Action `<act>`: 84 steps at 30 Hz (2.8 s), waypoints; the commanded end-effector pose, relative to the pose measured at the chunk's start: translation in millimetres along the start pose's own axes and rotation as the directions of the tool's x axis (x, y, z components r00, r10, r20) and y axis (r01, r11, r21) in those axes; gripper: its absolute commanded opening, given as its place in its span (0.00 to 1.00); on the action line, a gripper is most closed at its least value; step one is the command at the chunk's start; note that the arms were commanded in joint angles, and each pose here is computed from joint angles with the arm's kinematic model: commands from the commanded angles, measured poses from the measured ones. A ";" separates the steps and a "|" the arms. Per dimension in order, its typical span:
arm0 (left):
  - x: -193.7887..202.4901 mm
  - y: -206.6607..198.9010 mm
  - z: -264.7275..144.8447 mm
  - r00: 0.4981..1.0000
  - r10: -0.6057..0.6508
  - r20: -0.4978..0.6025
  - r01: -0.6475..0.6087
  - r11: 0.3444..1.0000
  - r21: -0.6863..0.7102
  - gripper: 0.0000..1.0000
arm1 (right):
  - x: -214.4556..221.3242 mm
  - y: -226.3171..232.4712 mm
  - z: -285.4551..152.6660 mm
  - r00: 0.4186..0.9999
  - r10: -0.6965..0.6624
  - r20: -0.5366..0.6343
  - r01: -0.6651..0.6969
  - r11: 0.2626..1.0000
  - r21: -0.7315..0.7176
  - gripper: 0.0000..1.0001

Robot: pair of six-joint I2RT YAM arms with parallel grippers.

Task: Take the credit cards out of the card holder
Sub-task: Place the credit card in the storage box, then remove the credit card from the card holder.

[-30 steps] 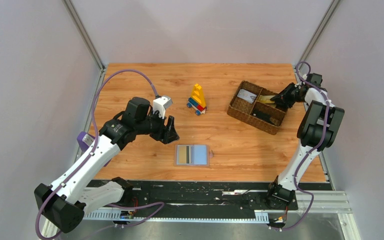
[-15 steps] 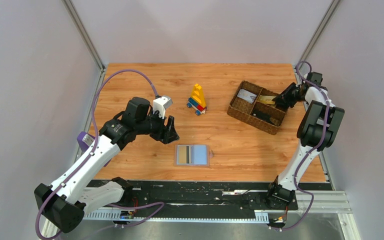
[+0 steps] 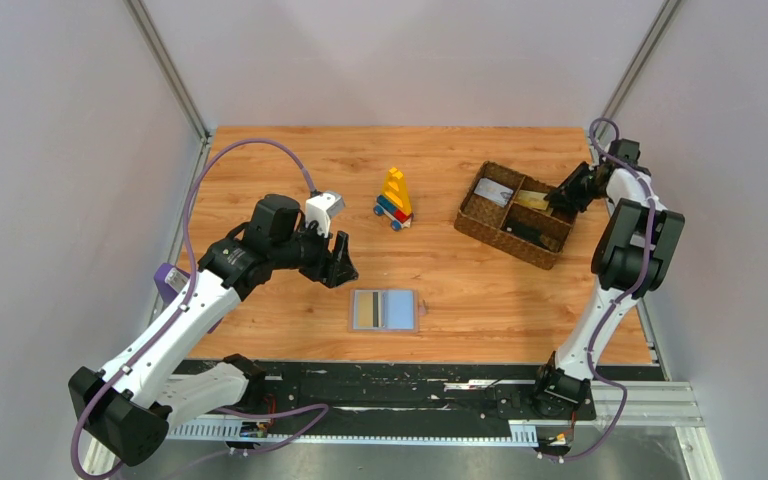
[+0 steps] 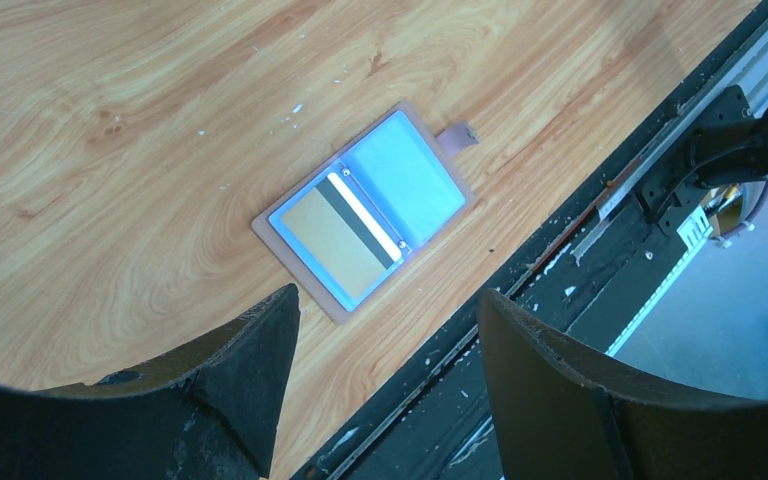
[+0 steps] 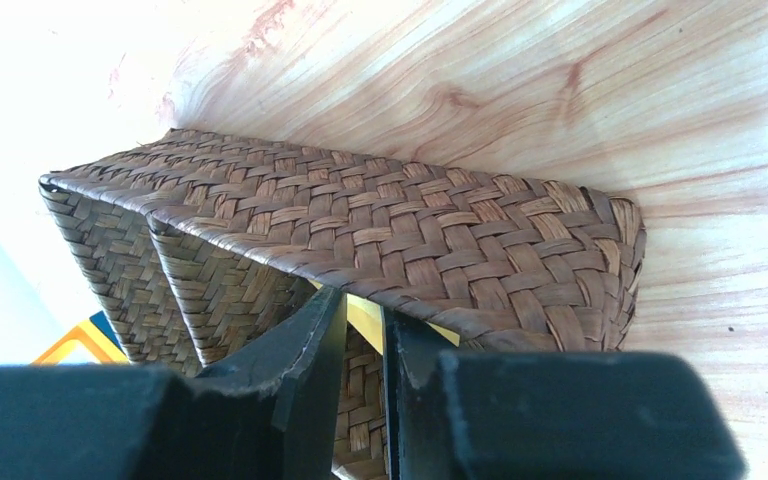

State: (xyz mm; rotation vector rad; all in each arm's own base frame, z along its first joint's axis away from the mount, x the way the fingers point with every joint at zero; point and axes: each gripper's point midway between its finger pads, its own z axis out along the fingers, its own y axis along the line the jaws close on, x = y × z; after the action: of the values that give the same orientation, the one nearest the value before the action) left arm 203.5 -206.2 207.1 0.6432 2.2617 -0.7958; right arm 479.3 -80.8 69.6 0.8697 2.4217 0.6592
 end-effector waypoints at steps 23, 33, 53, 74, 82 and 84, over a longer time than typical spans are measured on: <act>25.6 17.7 28.9 0.974 -0.224 -0.021 0.222 0.973 -0.064 0.72 | 62.6 101.0 -97.3 0.964 -0.237 0.118 0.236 0.971 0.022 0.28; 59.5 31.3 70.6 0.938 -0.337 -0.086 0.332 0.941 -0.067 0.67 | 235.9 165.8 -100.4 0.902 -0.426 0.063 0.428 0.871 -0.239 0.28; 113.2 47.3 114.3 0.883 -0.433 -0.183 0.425 0.901 -0.081 0.28 | 465.8 181.9 -69.8 0.793 -0.535 -0.290 0.334 0.782 -0.527 0.22; 140.0 58.6 117.4 0.861 -0.462 -0.213 0.439 0.886 -0.148 0.22 | 492.4 157.6 -25.0 0.757 -0.530 -0.383 0.352 0.824 -0.443 0.24; 142.1 58.3 117.8 0.858 -0.466 -0.217 0.443 0.884 -0.148 0.20 | 494.8 152.2 -16.2 0.754 -0.523 -0.398 0.360 0.835 -0.416 0.24; 141.6 58.6 118.1 0.858 -0.465 -0.216 0.443 0.885 -0.147 0.20 | 495.0 152.6 -15.4 0.753 -0.525 -0.397 0.361 0.834 -0.417 0.24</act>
State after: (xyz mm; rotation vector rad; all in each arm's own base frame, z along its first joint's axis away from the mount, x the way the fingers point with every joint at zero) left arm 193.2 -216.5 21.8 0.1706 2.7072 -0.8801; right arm 190.1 341.9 26.4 -0.0456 2.7569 1.1118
